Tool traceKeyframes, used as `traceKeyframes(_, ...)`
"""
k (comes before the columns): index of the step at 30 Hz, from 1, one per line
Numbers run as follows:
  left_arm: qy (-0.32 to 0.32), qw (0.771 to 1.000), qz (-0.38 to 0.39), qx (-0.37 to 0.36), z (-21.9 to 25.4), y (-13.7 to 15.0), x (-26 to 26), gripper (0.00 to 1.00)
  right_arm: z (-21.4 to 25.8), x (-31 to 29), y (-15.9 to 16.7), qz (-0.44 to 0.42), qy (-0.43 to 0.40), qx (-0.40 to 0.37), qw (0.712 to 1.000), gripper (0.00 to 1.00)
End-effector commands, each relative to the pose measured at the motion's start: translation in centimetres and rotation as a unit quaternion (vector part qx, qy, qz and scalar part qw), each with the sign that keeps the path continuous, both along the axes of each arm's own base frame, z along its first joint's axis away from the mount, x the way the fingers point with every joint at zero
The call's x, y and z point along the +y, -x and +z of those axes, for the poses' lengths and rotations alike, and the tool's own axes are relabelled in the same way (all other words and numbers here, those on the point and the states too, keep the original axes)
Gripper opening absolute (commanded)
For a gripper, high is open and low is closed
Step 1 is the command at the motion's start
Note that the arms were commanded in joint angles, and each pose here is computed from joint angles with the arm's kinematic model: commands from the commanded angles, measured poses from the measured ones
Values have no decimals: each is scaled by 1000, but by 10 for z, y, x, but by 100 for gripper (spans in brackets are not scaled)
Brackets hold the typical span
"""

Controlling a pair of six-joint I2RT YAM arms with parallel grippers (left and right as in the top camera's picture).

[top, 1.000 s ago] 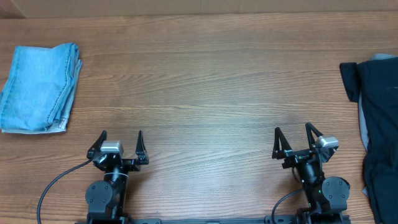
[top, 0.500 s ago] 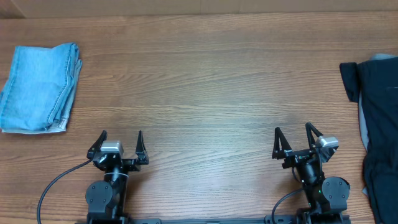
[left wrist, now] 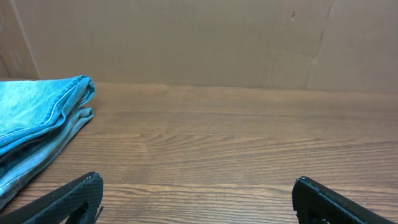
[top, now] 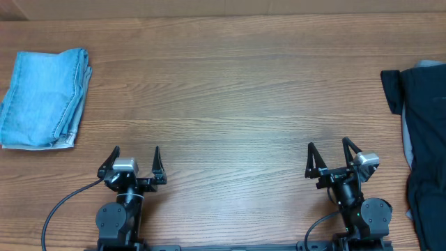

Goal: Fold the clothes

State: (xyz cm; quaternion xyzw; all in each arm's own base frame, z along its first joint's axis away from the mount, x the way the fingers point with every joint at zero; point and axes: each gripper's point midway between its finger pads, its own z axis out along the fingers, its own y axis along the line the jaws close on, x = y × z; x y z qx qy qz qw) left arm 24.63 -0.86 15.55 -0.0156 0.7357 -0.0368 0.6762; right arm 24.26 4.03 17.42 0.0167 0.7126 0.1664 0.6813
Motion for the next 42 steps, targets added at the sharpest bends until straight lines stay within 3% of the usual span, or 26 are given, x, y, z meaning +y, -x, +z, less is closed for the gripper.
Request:
traceKeyframes(1, 7, 1000, 10, -4, 1, 0, 4, 100, -1, 0, 0, -3, -2, -2, 1000, 100)
traceKeyframes(19, 7, 1000, 10, -4, 1, 0, 4, 100, -1, 0, 0, -3, -2, -2, 1000, 100)
traceKeyframes(24, 7, 1000, 10, -4, 1, 0, 4, 100, 29, -15, -1, -46, 6, -66, 997, 100)
traceKeyframes(31, 7, 1000, 10, -4, 1, 0, 4, 100, 33, -38, -2, -111, 1, -73, 991, 100)
traceKeyframes(42, 7, 1000, 10, -4, 1, 0, 4, 100, 99, -62, 9, -171, -95, -137, 971, 100)
